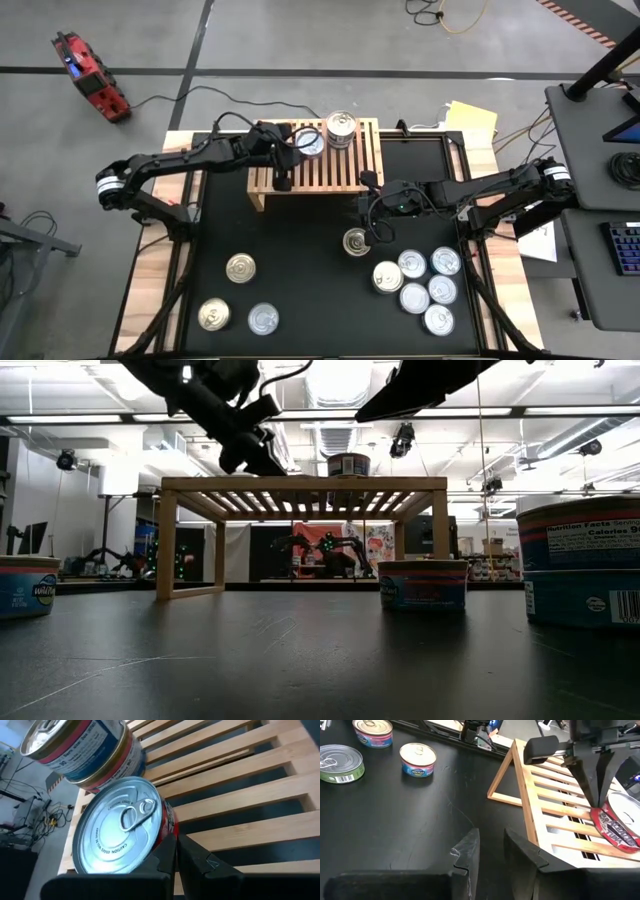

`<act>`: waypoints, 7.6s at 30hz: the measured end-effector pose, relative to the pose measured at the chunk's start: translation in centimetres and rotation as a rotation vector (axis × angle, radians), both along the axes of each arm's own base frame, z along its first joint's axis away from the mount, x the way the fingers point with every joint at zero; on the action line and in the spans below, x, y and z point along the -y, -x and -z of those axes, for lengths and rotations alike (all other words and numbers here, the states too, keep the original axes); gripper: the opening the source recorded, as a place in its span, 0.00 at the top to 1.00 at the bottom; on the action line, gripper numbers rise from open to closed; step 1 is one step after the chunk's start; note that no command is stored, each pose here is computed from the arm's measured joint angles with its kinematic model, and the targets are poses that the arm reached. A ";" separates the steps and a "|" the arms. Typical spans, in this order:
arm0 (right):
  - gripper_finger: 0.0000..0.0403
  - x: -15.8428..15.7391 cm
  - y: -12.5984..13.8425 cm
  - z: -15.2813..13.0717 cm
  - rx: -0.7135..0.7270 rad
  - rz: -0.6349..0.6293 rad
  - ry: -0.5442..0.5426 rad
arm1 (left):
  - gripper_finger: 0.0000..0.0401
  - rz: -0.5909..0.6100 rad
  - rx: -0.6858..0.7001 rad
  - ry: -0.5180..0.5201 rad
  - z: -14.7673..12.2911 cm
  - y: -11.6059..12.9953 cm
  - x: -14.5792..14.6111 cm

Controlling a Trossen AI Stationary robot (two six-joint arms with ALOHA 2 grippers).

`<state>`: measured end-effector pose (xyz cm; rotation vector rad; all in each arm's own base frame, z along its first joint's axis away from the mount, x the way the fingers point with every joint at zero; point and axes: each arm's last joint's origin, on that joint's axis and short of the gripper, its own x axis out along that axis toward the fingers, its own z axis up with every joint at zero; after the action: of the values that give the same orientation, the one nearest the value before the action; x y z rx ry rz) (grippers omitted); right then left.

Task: Stack canned seafood by type on shelf
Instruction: Put the red tuna can on the shelf, then put the green tuna can on the shelf

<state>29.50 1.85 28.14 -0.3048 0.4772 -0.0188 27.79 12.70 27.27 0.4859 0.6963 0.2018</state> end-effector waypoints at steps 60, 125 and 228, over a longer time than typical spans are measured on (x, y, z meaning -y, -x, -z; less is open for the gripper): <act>0.95 -3.6 1.0 2.6 0.006 -0.034 -0.186 | 1.00 0.119 0.317 0.344 0.4 3.7 14.8; 0.97 -8.9 5.3 6.6 -0.842 0.657 -0.612 | 1.00 0.152 0.766 0.441 0.7 0.4 23.7; 0.97 -17.5 -12.0 11.1 -0.235 0.047 -0.422 | 1.00 -0.091 -0.356 0.148 11.9 4.7 39.0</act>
<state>41.46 19.36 17.06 0.1205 0.7067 0.0722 23.10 -26.26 15.36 0.3510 1.0742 0.1484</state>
